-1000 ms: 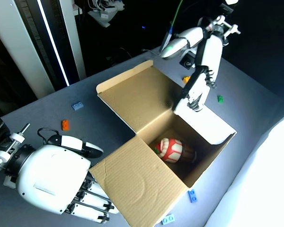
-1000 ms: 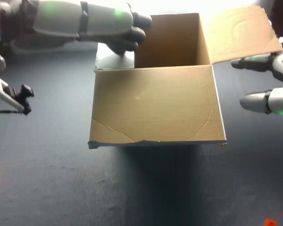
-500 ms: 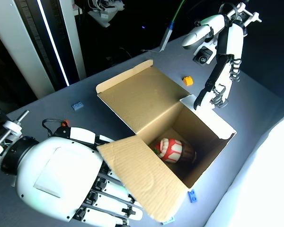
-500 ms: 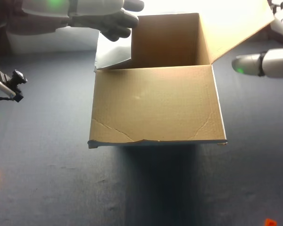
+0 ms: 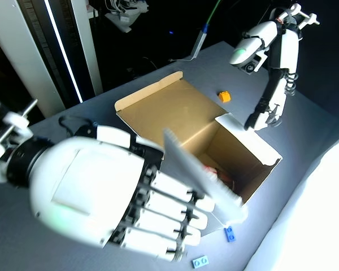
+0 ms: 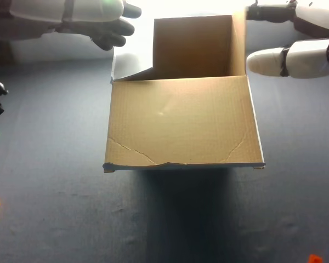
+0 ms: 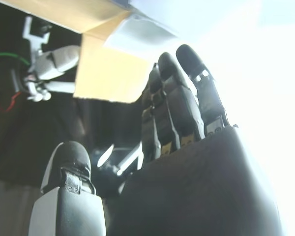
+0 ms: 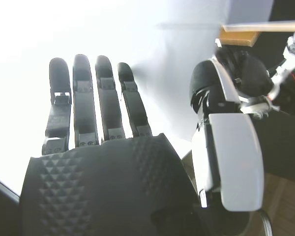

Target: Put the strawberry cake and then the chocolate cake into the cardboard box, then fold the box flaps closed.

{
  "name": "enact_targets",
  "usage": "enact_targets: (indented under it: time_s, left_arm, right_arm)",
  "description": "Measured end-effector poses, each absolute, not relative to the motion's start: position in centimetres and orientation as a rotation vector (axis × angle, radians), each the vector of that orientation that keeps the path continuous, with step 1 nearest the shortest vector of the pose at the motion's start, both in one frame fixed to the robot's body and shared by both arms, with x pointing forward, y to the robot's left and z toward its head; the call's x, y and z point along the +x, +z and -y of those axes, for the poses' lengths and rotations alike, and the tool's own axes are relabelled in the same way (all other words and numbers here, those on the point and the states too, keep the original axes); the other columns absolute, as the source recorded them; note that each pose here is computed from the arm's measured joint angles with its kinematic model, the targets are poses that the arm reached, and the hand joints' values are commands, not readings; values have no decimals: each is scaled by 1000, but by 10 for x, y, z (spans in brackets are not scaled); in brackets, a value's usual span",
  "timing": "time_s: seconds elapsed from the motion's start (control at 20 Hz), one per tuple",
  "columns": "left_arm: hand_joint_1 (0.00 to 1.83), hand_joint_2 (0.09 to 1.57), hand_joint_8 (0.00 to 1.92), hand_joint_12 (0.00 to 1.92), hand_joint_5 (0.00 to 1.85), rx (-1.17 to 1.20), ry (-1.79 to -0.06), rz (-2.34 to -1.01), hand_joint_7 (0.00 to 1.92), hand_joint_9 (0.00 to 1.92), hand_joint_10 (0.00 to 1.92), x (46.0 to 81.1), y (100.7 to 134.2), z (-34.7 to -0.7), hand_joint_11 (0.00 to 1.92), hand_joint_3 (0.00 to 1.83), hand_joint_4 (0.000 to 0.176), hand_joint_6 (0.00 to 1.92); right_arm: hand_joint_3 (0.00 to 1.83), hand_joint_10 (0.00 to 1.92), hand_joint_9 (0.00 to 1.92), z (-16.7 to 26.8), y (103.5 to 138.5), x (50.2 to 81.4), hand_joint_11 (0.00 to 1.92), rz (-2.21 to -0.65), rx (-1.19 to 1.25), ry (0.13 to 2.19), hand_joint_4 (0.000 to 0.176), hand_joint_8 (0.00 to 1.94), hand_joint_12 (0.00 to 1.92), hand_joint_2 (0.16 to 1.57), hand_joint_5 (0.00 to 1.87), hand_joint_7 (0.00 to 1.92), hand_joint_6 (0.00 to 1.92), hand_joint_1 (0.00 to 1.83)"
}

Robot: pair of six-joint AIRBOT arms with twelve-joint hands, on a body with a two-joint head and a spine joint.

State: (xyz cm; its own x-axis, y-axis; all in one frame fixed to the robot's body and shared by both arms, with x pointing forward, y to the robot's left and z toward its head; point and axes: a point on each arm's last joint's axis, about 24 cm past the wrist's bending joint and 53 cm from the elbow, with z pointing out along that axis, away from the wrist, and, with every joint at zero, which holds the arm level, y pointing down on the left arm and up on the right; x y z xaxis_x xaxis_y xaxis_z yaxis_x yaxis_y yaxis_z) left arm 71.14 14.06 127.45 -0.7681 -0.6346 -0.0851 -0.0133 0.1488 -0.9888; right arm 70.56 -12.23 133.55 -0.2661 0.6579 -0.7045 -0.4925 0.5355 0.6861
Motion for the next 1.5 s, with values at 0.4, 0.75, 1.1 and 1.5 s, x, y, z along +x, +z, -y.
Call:
enact_targets:
  time_s: [0.4, 0.75, 1.1, 1.5]
  left_arm:
    - [220, 1160, 0, 905, 304, -637, -1606, -1928, 430, 486, 0, 720, 1275, -156, 163, 2, 25, 0]
    - [222, 1157, 0, 922, 314, -680, -1528, -1984, 435, 488, 0, 721, 1258, -178, 165, 1, 27, 2]
    - [263, 1150, 5, 929, 330, -777, -1418, -2097, 449, 499, 3, 706, 1218, -203, 170, 0, 22, 5]
    - [220, 1163, 2, 936, 302, -773, -1376, -2264, 427, 492, 2, 674, 1178, -196, 152, 4, 22, 1]
  right_arm:
    - [3, 155, 282, 99, 1330, 696, 0, -1503, 22, 1074, 0, 2, 1074, 1215, 260, 333, 10, 237]
    - [1, 141, 271, 72, 1331, 704, 0, -1536, -4, 1094, 0, 2, 1038, 1213, 258, 335, 6, 259]
    - [0, 154, 299, 55, 1333, 706, 0, -1531, -121, 1025, 0, 3, 1114, 1204, 259, 343, 5, 254]
    - [3, 154, 279, 54, 1329, 706, 0, -1546, -118, 1026, 0, 2, 1059, 1223, 256, 326, 6, 246]
